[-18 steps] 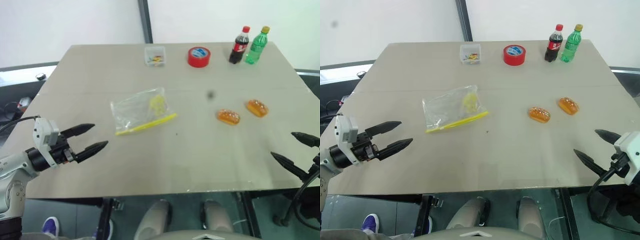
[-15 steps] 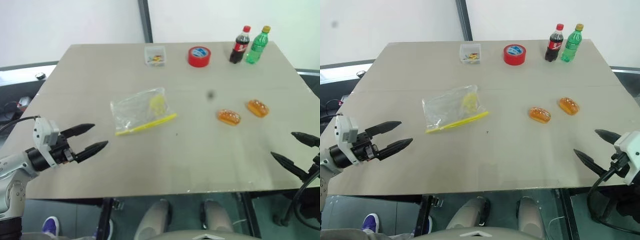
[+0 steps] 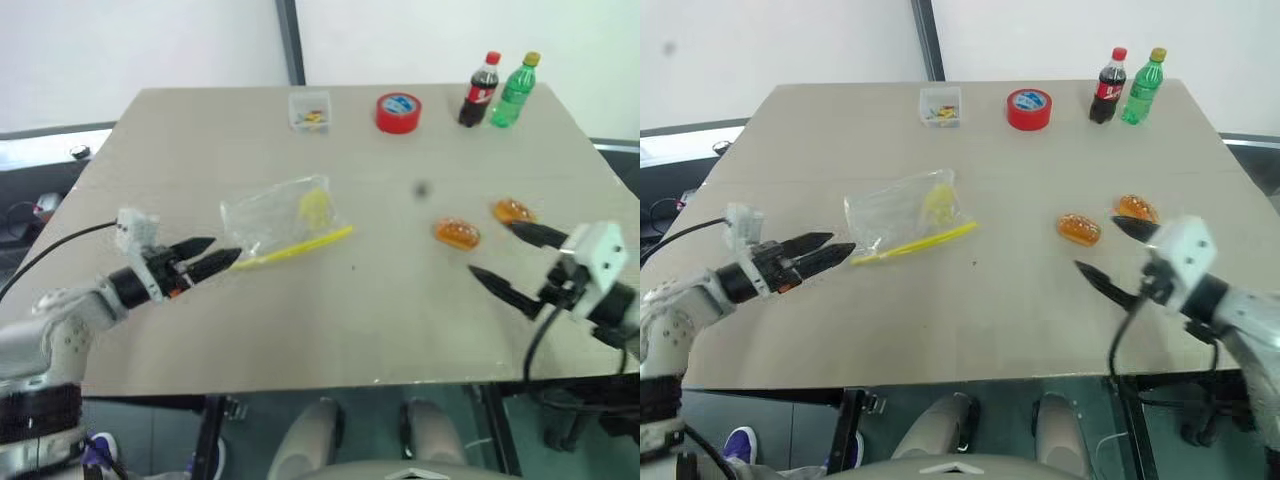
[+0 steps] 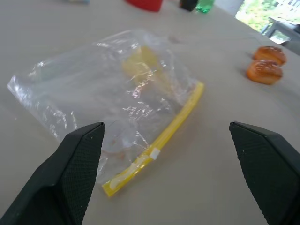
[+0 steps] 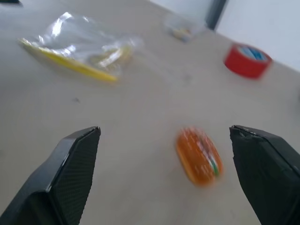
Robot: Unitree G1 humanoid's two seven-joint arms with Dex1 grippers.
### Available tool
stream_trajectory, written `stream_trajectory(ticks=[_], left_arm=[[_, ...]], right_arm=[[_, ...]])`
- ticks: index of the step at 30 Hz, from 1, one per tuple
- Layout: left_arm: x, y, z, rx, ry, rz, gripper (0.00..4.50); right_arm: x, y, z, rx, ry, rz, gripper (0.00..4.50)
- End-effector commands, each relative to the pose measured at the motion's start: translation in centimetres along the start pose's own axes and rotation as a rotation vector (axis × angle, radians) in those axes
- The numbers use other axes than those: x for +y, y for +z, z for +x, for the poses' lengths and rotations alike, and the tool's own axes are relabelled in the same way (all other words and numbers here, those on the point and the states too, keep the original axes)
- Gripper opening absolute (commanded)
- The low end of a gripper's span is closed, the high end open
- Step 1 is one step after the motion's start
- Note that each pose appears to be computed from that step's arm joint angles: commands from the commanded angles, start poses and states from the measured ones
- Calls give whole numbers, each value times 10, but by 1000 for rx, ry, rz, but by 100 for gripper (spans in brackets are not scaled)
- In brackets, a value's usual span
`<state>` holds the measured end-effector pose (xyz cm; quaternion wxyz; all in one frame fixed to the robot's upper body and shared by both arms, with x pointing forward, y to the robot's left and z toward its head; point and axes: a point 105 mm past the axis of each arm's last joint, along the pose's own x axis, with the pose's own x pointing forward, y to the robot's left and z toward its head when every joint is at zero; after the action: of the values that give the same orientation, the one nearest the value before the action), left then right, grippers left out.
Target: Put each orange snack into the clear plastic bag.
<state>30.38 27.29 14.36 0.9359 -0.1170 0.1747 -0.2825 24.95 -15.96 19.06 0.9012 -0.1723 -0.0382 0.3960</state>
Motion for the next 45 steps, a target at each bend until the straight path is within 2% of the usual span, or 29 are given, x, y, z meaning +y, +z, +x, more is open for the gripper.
stream_trajectory(ticks=[1,6,8,11,14,16,20,29,32,34,39,45], left_arm=[[20,10,2,22,38,-176,448],[52,22,6,17,130,-236,448],[66,19,17,48,186,-229,448],[69,12,34,90,179,-209,448],[56,4,58,123,81,-253,448],[38,1,67,150,-59,-336,448],[14,-2,62,215,-267,-438,448],[-10,-47,73,351,-450,-470,448],[-16,-55,83,369,-476,-398,448],[-25,-49,95,329,-500,-382,448],[-37,-46,118,291,-444,-512,448],[-45,-33,118,277,-399,-620,448]], right_arm=[[18,17,26,-70,88,-26,450],[30,26,45,-123,132,-41,450],[33,27,49,-136,137,-39,450],[35,28,50,-141,132,-40,450],[34,27,48,-135,109,-43,450],[34,26,47,-128,94,-46,450],[34,26,44,-120,78,-45,450],[36,25,42,-116,58,-38,450],[35,25,42,-115,56,-37,450],[35,24,42,-113,45,-41,450],[34,25,43,-115,27,-47,450],[33,25,42,-116,3,-47,450]])
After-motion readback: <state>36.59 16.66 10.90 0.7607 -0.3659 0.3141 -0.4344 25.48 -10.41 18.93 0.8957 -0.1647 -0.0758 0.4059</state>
